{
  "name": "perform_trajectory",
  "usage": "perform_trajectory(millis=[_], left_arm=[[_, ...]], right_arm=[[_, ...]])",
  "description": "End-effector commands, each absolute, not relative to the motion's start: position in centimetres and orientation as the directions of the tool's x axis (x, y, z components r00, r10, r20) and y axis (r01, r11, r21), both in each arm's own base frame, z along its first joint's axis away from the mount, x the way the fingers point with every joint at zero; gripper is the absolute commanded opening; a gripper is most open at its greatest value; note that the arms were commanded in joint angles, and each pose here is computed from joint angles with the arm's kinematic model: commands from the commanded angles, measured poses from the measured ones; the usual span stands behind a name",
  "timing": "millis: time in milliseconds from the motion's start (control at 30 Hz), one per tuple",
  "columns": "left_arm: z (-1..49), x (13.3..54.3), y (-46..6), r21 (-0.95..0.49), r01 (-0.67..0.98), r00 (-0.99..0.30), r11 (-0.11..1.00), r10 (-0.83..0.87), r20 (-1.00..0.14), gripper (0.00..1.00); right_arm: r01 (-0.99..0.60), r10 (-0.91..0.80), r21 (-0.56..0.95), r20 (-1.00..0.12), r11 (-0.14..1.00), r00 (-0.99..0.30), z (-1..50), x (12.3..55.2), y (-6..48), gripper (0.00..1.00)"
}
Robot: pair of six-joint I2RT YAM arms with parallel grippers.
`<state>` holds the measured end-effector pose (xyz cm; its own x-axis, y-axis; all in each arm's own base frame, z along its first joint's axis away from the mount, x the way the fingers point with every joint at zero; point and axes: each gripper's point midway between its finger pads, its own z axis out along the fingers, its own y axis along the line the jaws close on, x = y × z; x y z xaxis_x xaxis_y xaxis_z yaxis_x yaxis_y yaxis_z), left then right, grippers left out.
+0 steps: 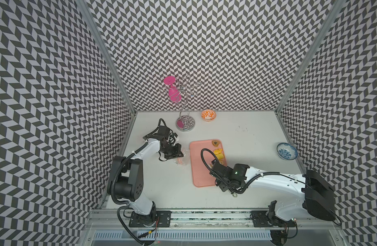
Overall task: Put the cookies into a resealable bag to prevent moisture
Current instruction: Pick up the cookie from the tray, then place the cookie in the ziploc bag.
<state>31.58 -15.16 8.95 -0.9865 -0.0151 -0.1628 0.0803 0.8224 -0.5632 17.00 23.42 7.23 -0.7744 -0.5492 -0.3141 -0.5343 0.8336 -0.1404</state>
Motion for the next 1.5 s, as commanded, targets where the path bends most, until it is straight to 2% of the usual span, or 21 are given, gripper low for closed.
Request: perform_trajectory(millis=[0,233,433,567,933,1067,1267,1467], left_arm=[[9.2,31.4,-15.3,-0.56,0.11,-0.982,0.821,0.004,-0.188,0.03],[8.9,31.4,-15.3,-0.559,0.113,-0.982,0.822,0.008,-0.186,0.03],[8.9,31.4,-15.5,-0.562,0.116,-0.982,0.819,0.01,-0.189,0.03],[9.0,31.2,-15.7,-0.568,0.116,-0.982,0.815,0.009,-0.189,0.03],[9.7,31.4,-16.2,-0.581,0.118,-0.98,0.806,-0.001,-0.201,0.03],[9.8,31.4,-16.6,-0.587,0.12,-0.981,0.8,0.004,-0.195,0.03],[10.3,31.3,-17.9,-0.603,0.138,-0.982,0.785,0.028,-0.188,0.03],[11.5,31.0,-19.0,-0.616,0.152,-0.98,0.773,0.039,-0.193,0.03]], right_arm=[[-0.527,-0.556,-0.18,-0.327,0.831,-0.764,8.0,17.2,24.1,0.44],[-0.546,-0.599,-0.25,-0.28,0.8,-0.75,7.5,16.4,23.7,0.44],[-0.542,-0.604,-0.27,-0.279,0.795,-0.747,7.6,16.6,23.7,0.38],[-0.538,-0.599,-0.263,-0.327,0.801,-0.731,8.8,17.2,24.4,0.33],[-0.508,-0.509,-0.154,-0.508,0.847,-0.695,13.0,18.5,26.4,0.3],[-0.517,-0.426,-0.05,-0.637,0.855,-0.643,16.7,19.4,28.1,0.29],[-0.625,-0.272,0.142,-0.81,0.768,-0.519,22.1,19.5,32.0,0.29],[-0.658,-0.274,0.202,-0.792,0.726,-0.545,20.9,19.7,33.1,0.29]])
